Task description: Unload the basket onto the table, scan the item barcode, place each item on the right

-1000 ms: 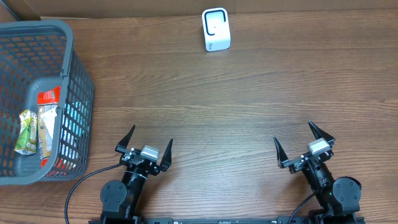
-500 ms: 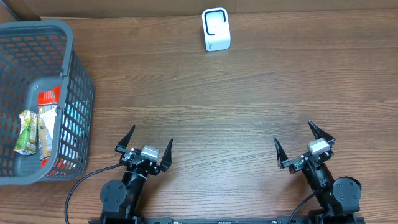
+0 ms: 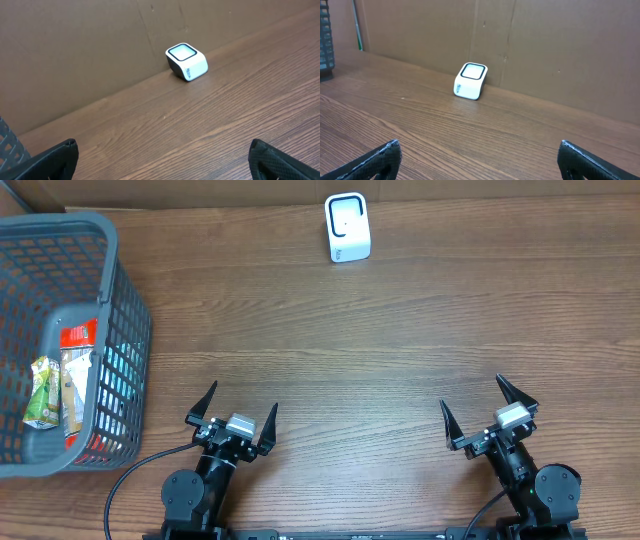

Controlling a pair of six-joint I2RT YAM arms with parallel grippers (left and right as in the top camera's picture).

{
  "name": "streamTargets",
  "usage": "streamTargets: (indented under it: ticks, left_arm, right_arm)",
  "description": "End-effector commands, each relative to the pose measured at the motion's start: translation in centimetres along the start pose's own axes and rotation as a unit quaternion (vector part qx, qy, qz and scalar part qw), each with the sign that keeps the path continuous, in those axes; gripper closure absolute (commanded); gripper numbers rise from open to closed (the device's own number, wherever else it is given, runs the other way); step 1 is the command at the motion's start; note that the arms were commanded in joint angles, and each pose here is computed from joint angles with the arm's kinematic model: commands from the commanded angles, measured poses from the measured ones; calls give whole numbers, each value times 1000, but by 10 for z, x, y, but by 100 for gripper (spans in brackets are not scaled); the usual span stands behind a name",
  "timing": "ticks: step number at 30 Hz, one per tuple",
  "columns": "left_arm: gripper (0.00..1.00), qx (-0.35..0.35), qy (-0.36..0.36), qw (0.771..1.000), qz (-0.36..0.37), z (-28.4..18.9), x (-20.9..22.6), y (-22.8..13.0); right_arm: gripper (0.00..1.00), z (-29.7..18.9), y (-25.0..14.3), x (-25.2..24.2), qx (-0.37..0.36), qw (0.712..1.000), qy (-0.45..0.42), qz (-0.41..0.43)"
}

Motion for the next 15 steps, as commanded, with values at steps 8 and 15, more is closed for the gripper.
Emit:
streamTargets:
  ticks: [8,15]
  left_arm:
    - [1,-1,8,1000,4,0,2,-1]
    - [1,-2,7,1000,5,0,2,-1]
  right_arm:
    - [0,0,-1,0,-4,1000,-3,-3]
    - [0,0,-1,3,-5,1000,9,5]
Point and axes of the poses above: each gripper's point midway between its finger pads, its own z axis out along the fingers, its own x axis along the line the jaws close on, y = z × x, the point moved 4 cm from there along -z, back along the fingers, and after that the axes turned 1 degree about z, right-handed, at the moved point
